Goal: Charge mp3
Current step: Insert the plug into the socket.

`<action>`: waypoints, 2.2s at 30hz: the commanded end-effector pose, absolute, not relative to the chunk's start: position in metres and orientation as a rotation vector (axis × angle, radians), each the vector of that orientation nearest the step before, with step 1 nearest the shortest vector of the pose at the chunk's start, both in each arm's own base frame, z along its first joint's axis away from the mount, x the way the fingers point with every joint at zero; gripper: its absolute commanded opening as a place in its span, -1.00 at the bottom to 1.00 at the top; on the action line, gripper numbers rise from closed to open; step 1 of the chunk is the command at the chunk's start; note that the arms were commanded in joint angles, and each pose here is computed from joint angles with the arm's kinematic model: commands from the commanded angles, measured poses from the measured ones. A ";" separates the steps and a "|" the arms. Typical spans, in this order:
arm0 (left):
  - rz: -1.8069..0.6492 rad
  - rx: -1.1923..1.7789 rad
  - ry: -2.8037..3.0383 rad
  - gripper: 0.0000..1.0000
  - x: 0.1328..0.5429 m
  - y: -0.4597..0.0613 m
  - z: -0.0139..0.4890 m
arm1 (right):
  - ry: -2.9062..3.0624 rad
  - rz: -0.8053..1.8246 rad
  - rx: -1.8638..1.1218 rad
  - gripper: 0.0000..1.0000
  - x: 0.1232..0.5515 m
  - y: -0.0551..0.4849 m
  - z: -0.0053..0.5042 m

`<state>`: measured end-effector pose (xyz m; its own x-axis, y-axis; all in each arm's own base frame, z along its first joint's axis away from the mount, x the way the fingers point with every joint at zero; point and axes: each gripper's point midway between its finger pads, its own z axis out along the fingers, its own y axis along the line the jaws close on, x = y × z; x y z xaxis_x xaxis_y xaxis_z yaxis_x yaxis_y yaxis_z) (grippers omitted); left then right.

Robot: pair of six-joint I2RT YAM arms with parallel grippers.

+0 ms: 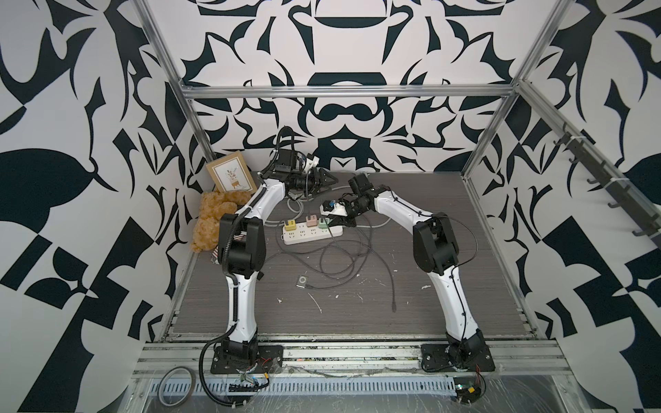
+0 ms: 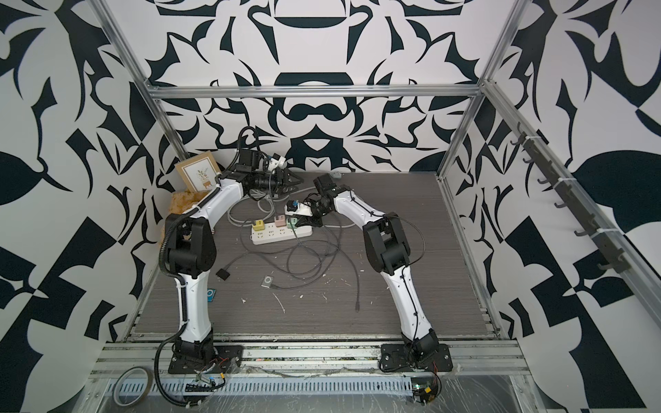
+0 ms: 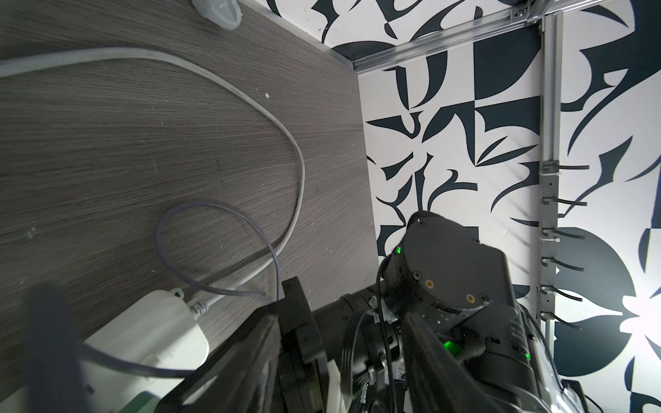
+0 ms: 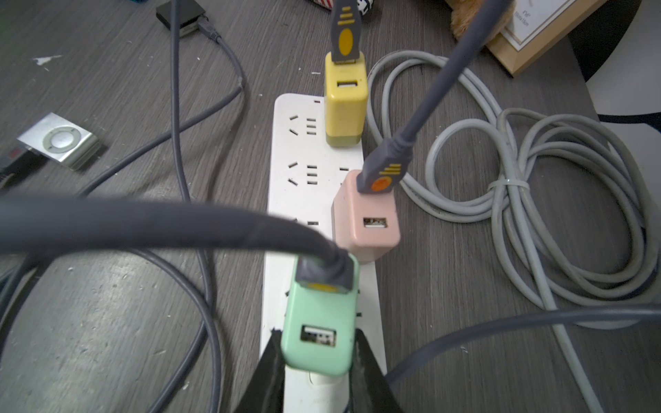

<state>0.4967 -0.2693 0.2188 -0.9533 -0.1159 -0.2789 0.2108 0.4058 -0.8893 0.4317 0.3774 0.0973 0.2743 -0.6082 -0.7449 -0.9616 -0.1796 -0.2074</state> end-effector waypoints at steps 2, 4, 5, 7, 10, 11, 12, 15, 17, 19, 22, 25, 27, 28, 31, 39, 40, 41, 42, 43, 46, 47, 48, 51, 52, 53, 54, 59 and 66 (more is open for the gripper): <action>-1.584 0.122 2.336 0.16 0.498 -0.272 0.230 | 1.396 0.678 -1.940 -1.00 0.421 0.375 0.099; -1.586 0.122 2.336 0.16 0.498 -0.272 0.230 | 1.401 0.672 -1.965 -1.00 0.416 0.370 0.095; -1.586 0.123 2.335 0.16 0.497 -0.272 0.231 | 1.404 0.671 -1.973 -1.00 0.415 0.368 0.095; -1.588 0.121 2.338 0.15 0.497 -0.272 0.230 | 1.407 0.676 -1.990 -1.00 0.411 0.365 0.095; -1.590 0.121 2.335 0.15 0.497 -0.273 0.231 | 1.414 0.689 -2.011 -1.00 0.405 0.362 0.093; -1.592 0.118 2.336 0.15 0.498 -0.273 0.230 | 1.418 0.686 -2.016 -1.00 0.404 0.361 0.093; -1.593 0.116 2.336 0.15 0.498 -0.272 0.230 | 1.425 0.690 -2.022 -1.00 0.402 0.360 0.091; -1.599 0.120 2.337 0.15 0.498 -0.274 0.229 | 1.447 0.719 -2.024 -1.00 0.396 0.359 0.091; -1.604 0.123 2.339 0.15 0.496 -0.275 0.229 | 1.483 0.730 -2.028 -1.00 0.391 0.358 0.088; -1.606 0.128 2.344 0.14 0.495 -0.276 0.228 | 1.532 0.747 -2.037 -1.00 0.386 0.355 0.085; -1.605 0.128 2.349 0.14 0.493 -0.276 0.226 | 1.625 0.773 -2.047 -1.00 0.379 0.349 0.078; -1.604 0.129 2.352 0.14 0.491 -0.275 0.226 | 1.741 0.781 -2.058 -1.00 0.375 0.341 0.069; -1.601 0.130 2.353 0.14 0.490 -0.275 0.226 | 1.796 0.765 -2.080 -1.00 0.372 0.337 0.061; -1.601 0.127 2.356 0.14 0.490 -0.274 0.225 | 1.821 0.749 -2.091 -1.00 0.370 0.334 0.058; -1.601 0.121 2.366 0.14 0.488 -0.274 0.222 | 1.875 0.698 -2.145 -1.00 0.362 0.330 0.050; -1.566 0.102 2.393 0.23 0.480 -0.269 0.217 | 2.076 0.608 -2.184 -1.00 0.346 0.319 0.023; -1.549 0.095 2.400 0.27 0.479 -0.268 0.216 | 2.090 0.600 -2.189 -1.00 0.344 0.318 0.021; -1.542 0.093 2.401 0.30 0.478 -0.267 0.216 | 2.103 0.603 -2.183 -1.00 0.343 0.317 0.020; -1.535 0.087 2.401 0.33 0.477 -0.265 0.216 | 2.122 0.608 -2.168 -1.00 0.341 0.317 0.017; -1.526 0.080 2.400 0.36 0.475 -0.264 0.218 | 2.135 0.604 -2.157 -1.00 0.339 0.315 0.014; -1.490 0.042 2.406 0.43 0.473 -0.257 0.221 | 2.164 0.570 -2.151 -1.00 0.334 0.311 0.007; -1.481 0.026 2.408 0.46 0.472 -0.255 0.223 | 2.171 0.559 -2.152 -1.00 0.334 0.310 0.006; -1.470 0.007 2.418 0.50 0.471 -0.253 0.222 | 2.185 0.543 -2.158 -1.00 0.333 0.307 0.003; -1.434 -0.033 2.455 0.61 0.467 -0.248 0.221 | 2.222 0.490 -2.194 -1.00 0.331 0.303 0.000; -1.423 -0.046 2.473 0.61 0.465 -0.247 0.218 | 2.227 0.472 -2.215 -1.00 0.329 0.303 0.000; -1.412 -0.056 2.487 0.61 0.463 -0.245 0.216 | 2.234 0.455 -2.234 -1.00 0.327 0.302 -0.001; -1.397 -0.075 2.507 0.61 0.461 -0.243 0.213 | 2.244 0.436 -2.256 -1.00 0.324 0.300 -0.004; -1.325 -0.180 2.576 0.61 0.448 -0.233 0.199 | 2.298 0.314 -2.301 -1.00 0.312 0.291 -0.014; -1.323 -0.273 2.558 0.61 0.439 -0.226 0.199 | 2.353 0.137 -2.312 -1.00 0.307 0.292 -0.020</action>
<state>0.4411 -0.2317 0.1794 -0.9649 -0.2390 -0.1088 -0.0516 0.5786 -0.8140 0.3796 0.3516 0.0730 0.0657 -0.9447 -0.3212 -0.9922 -0.0276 -0.1218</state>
